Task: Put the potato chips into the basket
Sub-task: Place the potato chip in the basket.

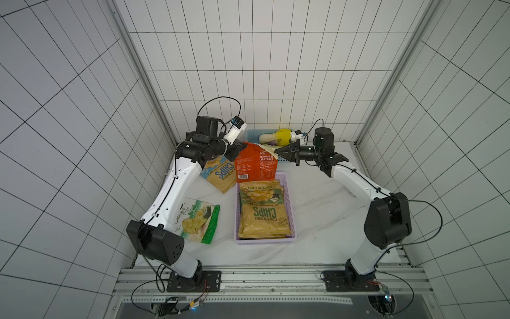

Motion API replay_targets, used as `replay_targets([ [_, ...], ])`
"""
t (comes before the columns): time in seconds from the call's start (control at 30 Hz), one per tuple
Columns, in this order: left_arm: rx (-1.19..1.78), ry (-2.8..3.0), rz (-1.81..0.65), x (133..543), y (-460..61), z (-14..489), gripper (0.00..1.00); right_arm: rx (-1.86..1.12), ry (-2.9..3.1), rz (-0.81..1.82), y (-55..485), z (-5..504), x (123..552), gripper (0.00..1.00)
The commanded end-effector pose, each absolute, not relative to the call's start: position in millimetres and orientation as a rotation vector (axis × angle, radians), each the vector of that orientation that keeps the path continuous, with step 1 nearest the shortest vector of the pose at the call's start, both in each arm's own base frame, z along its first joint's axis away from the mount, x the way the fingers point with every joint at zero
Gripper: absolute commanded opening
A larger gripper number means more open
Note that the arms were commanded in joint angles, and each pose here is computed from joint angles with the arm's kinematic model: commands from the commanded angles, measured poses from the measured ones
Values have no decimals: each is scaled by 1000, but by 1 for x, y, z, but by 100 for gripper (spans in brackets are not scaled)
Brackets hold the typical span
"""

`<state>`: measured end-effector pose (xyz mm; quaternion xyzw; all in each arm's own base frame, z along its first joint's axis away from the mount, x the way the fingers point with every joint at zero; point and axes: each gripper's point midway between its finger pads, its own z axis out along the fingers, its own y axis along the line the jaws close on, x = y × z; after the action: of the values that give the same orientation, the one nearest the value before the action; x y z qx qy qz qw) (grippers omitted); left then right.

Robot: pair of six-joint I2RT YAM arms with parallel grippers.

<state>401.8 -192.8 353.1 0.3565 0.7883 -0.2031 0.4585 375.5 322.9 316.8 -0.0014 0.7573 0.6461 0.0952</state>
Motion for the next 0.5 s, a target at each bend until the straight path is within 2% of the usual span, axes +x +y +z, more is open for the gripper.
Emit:
replay_targets([
  [0.0,866,1935,-502,411,-195,351,0,16,2206,1888,307,322,380,0],
  [0.47,881,1944,-458,428,-197,336,0,60,2229,1882,308,299,392,0],
])
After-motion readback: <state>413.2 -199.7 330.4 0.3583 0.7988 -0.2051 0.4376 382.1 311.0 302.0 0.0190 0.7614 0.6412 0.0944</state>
